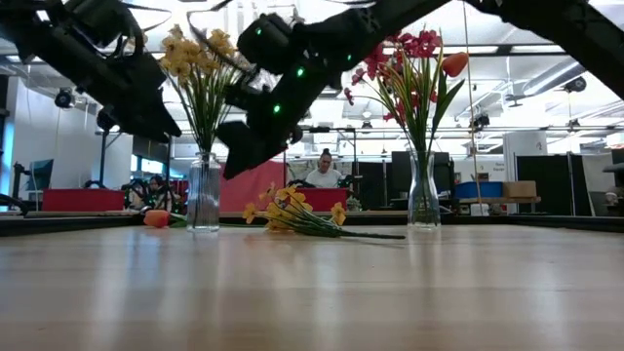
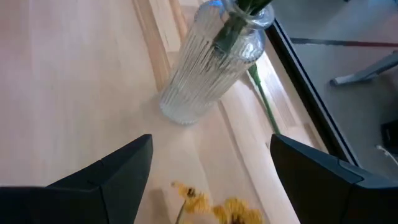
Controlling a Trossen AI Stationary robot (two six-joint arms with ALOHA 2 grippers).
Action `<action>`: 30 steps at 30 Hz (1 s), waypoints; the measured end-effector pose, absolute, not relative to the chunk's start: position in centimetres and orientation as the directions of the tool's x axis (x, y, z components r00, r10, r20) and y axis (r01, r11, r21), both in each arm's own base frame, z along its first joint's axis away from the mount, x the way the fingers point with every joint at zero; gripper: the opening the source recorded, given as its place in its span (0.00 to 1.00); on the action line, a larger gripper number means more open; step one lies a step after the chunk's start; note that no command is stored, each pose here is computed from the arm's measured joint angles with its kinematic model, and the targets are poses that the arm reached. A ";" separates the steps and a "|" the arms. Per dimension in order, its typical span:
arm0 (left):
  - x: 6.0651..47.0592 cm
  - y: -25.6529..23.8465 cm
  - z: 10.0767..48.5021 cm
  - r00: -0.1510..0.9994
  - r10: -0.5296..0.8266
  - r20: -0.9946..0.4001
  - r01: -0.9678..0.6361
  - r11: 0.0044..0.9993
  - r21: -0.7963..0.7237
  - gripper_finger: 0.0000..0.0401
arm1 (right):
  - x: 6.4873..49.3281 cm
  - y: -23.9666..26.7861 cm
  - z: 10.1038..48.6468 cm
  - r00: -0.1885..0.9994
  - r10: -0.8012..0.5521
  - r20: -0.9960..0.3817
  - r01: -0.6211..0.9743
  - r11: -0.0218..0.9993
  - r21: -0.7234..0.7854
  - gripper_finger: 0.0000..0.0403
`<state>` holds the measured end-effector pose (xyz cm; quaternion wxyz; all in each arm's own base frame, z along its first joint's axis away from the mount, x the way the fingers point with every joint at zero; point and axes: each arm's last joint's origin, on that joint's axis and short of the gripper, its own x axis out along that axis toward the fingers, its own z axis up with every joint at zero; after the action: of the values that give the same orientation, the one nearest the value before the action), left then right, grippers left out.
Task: Sort flowers into vase by color
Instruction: Put the yellow flowers into the left transparent flower vase
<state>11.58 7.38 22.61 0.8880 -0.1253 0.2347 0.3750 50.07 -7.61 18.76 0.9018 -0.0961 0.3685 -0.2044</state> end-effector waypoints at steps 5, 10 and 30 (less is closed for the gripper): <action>11.4 7.3 22.5 0.592 0.597 -0.542 -0.747 0.659 -0.089 0.61 | 48.6 -6.9 19.9 0.573 -0.420 -0.704 0.284 0.907 -0.310 0.78; 11.2 7.1 22.8 0.577 0.584 -0.570 -0.760 0.639 -0.114 0.61 | 46.9 -6.5 20.9 0.491 -0.342 -0.801 0.277 0.933 -0.228 0.78; 10.2 6.6 27.2 0.604 0.603 -0.522 -0.751 0.649 -0.120 0.61 | 44.5 -5.3 20.0 0.273 -0.253 -0.928 0.451 0.886 -0.108 0.78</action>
<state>10.24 6.59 27.19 0.8799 -0.1659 0.2242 0.3847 44.53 -5.33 20.01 0.7930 0.0886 0.5604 -0.2219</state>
